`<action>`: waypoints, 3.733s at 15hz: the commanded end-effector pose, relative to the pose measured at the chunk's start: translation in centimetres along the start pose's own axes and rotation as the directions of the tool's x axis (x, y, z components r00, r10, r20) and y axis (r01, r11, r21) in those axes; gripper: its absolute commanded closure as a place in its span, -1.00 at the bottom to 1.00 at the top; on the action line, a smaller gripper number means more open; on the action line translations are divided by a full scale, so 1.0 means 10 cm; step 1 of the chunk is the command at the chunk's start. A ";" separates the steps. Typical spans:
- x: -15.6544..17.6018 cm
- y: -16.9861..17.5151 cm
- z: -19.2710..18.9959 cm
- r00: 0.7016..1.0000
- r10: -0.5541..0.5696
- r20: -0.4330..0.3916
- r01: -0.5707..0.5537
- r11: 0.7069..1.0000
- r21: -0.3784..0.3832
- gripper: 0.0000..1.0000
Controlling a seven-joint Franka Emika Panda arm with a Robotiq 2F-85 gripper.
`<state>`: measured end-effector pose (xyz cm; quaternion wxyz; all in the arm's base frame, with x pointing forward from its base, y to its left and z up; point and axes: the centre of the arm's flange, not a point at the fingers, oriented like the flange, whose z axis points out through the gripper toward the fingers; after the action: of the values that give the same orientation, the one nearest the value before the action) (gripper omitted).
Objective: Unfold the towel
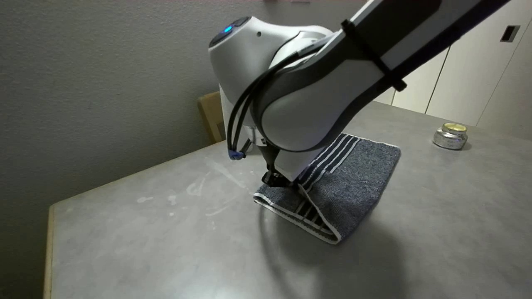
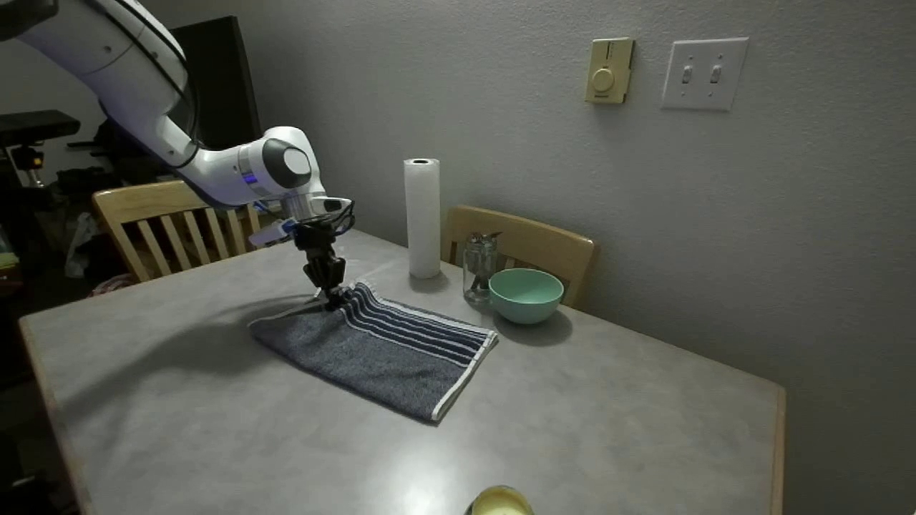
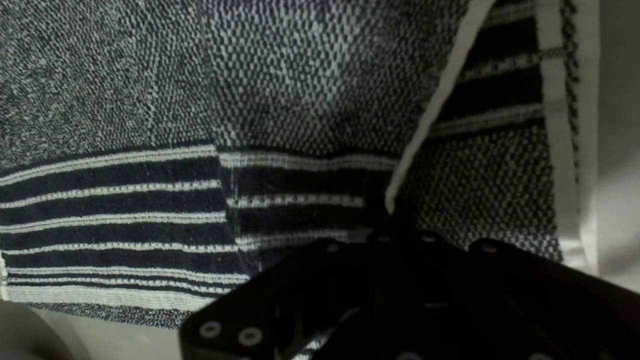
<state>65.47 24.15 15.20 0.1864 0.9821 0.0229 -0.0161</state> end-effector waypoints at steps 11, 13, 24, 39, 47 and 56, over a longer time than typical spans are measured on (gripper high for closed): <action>-0.15 -0.38 -0.12 0.982 -0.189 -0.007 0.189 0.980 0.062 0.99; -0.16 -0.40 -0.15 0.979 -0.204 -0.013 0.204 0.977 0.061 0.99; -0.22 -0.42 -0.45 0.974 -0.222 -0.048 0.226 0.970 0.094 0.99; -0.15 -0.53 -0.16 0.869 -0.493 -0.032 0.474 0.815 0.333 0.13; -0.26 -0.39 -0.51 0.855 -0.507 -0.105 0.512 0.795 0.325 -0.96; -0.29 0.34 -1.06 0.911 -0.366 -0.190 0.409 0.857 0.312 -1.00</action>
<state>65.03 27.01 24.46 0.0067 0.9696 0.2444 -0.0095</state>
